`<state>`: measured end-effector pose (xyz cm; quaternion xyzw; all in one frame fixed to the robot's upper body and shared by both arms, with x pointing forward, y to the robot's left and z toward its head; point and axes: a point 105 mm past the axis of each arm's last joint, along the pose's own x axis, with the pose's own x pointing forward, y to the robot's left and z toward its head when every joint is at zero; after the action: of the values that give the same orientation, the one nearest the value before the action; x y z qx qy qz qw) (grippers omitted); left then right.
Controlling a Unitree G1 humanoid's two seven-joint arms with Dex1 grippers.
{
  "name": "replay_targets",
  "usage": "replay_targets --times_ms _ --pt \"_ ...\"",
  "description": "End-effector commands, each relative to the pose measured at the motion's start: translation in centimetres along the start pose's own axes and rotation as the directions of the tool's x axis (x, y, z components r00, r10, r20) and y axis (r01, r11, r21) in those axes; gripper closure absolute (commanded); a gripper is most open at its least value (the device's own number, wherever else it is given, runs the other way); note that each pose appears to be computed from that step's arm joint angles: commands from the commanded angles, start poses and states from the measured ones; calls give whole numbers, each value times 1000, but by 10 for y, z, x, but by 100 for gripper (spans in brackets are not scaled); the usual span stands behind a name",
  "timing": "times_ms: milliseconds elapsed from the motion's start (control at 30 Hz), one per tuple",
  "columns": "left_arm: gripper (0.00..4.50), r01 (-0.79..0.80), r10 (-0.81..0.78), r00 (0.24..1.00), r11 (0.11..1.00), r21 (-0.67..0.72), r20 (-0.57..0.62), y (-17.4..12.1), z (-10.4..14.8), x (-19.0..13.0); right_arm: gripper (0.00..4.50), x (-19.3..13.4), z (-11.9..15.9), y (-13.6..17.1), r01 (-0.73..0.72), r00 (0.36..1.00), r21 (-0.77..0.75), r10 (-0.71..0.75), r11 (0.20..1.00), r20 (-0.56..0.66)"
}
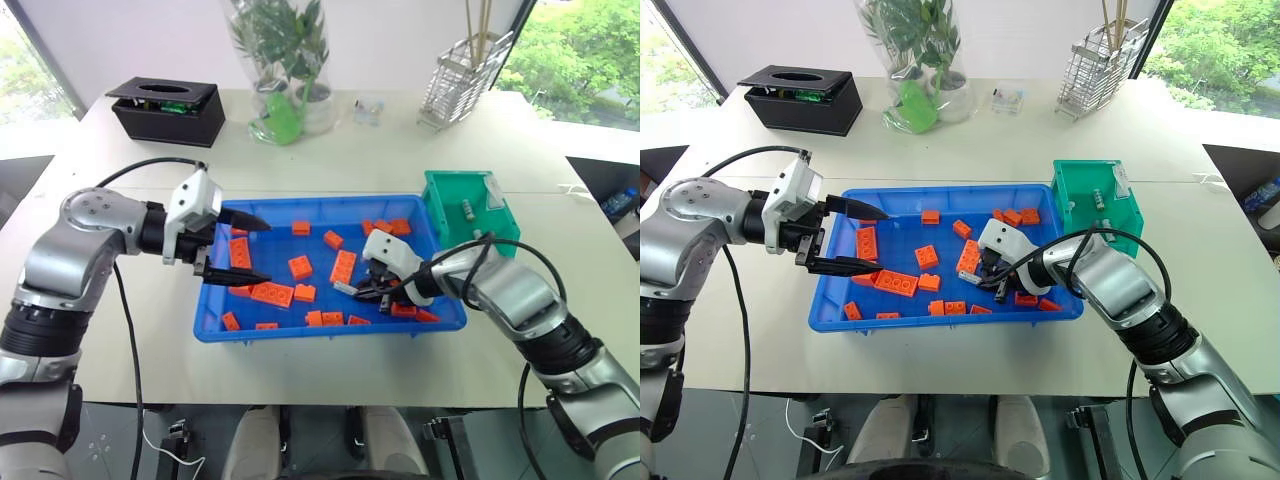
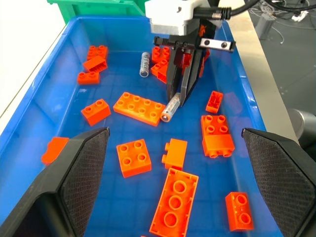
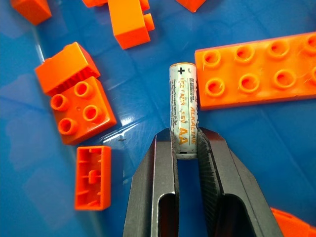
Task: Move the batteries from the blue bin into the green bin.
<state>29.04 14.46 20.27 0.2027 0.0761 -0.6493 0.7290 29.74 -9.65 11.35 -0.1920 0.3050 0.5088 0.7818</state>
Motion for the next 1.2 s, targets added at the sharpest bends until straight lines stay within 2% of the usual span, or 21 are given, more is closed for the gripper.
replay_targets --times_ms 33,200,333,467,533,567,633,733,800,900,1067,1200 --pt "0 5 -6 1000 999 36 9 -1 5 0 447 -50 48 -12 64 986 -22 -60 998 153" --pt "0 6 -6 1000 999 37 16 0 4 1 447 -116 67 -46 223 949 26 -223 974 222" --pt "0 8 -8 1000 999 38 23 2 2 4 447 -153 45 -84 398 900 69 -404 915 165" --pt "0 11 -13 999 999 43 30 3 2 7 447 -164 15 -103 472 874 74 -477 879 91" --pt "0 12 -14 999 999 44 33 3 3 7 341 -169 5 -113 519 847 91 -526 850 81" --pt "0 13 -14 999 999 45 35 3 3 8 311 -171 2 -117 539 833 102 -547 836 77" --pt "0 14 -15 999 999 45 36 3 3 8 202 -172 -1 -121 555 824 92 -561 827 75" --pt "0 14 -16 999 999 43 37 3 3 8 52 -166 16 -114 511 849 14 -508 859 144" --pt "0 16 -17 999 999 42 37 2 3 8 52 -159 32 -104 456 880 -80 -435 886 191" --pt "0 19 -20 999 999 42 37 2 3 9 52 -140 39 -90 357 931 -224 -327 907 163" --pt "0 20 -22 999 999 47 45 2 6 12 52 -100 28 -72 149 988 -346 -149 926 26" --pt "0 13 -15 999 999 50 46 1 7 11 52 -76 14 -75 81 991 -394 -118 915 -70"
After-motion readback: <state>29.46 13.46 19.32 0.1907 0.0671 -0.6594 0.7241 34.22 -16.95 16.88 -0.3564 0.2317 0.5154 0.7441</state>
